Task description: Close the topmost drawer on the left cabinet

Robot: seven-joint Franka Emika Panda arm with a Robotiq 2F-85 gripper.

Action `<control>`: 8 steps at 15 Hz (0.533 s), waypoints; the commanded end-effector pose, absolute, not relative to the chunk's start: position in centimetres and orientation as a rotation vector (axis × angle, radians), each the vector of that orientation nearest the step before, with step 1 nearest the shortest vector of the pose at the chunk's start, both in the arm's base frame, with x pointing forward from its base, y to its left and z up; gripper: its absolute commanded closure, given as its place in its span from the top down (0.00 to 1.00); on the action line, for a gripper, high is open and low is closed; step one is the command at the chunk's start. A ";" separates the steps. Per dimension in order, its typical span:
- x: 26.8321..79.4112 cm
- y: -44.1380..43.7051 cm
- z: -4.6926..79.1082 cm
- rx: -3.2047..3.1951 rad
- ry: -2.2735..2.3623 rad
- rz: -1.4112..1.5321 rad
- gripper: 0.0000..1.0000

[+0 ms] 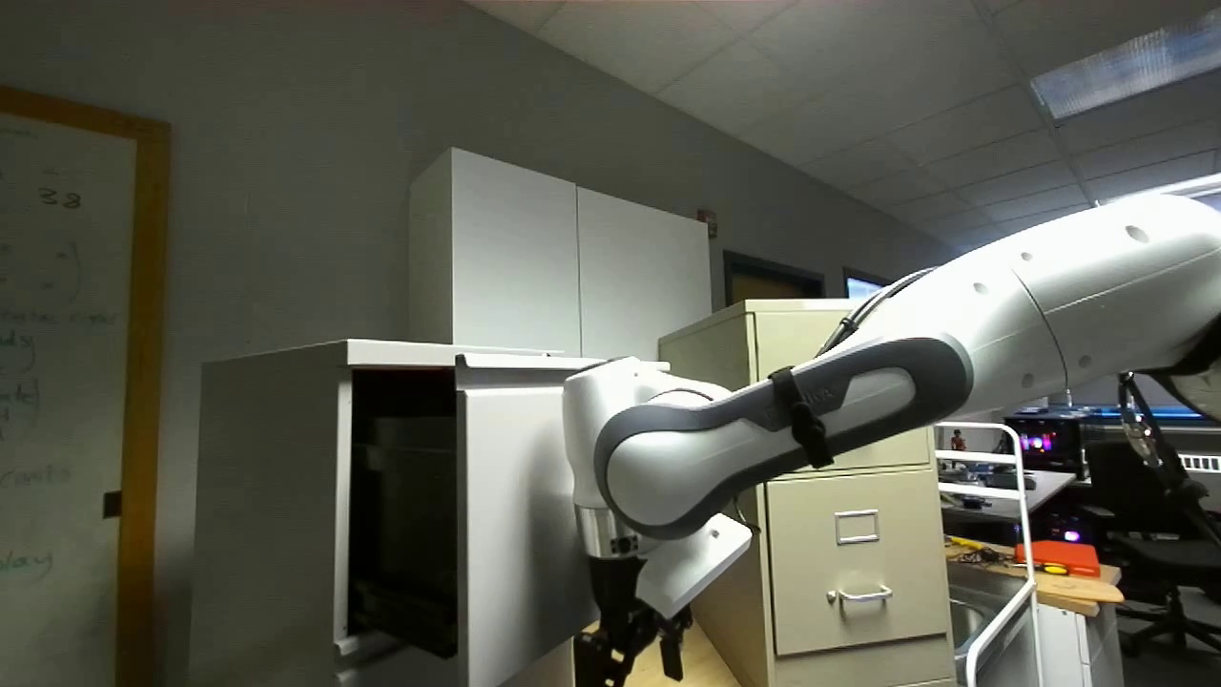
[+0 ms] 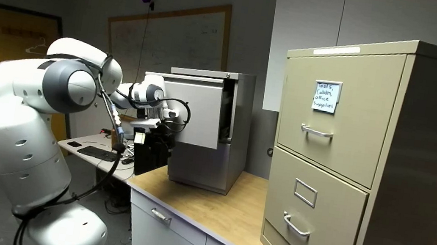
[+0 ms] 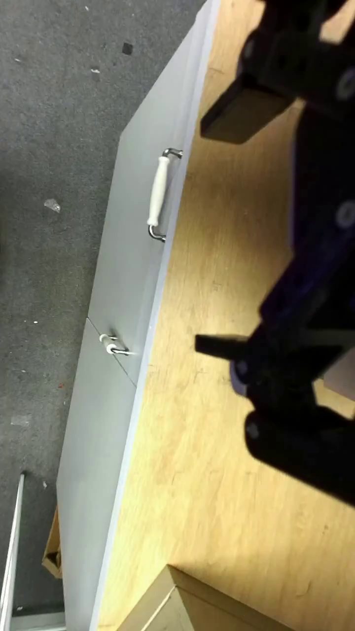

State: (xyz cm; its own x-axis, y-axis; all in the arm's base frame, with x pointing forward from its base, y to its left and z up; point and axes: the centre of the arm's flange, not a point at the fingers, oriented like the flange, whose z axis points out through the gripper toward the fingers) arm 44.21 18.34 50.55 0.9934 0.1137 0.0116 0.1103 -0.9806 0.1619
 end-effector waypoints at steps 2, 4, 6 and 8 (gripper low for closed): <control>43.4 16.5 55.3 2.965 0.068 0.257 1.00; 42.9 16.0 57.5 2.965 0.038 0.381 0.96; 42.4 15.7 59.6 2.949 0.002 0.525 0.72; 41.8 15.6 61.5 2.934 -0.021 0.661 0.64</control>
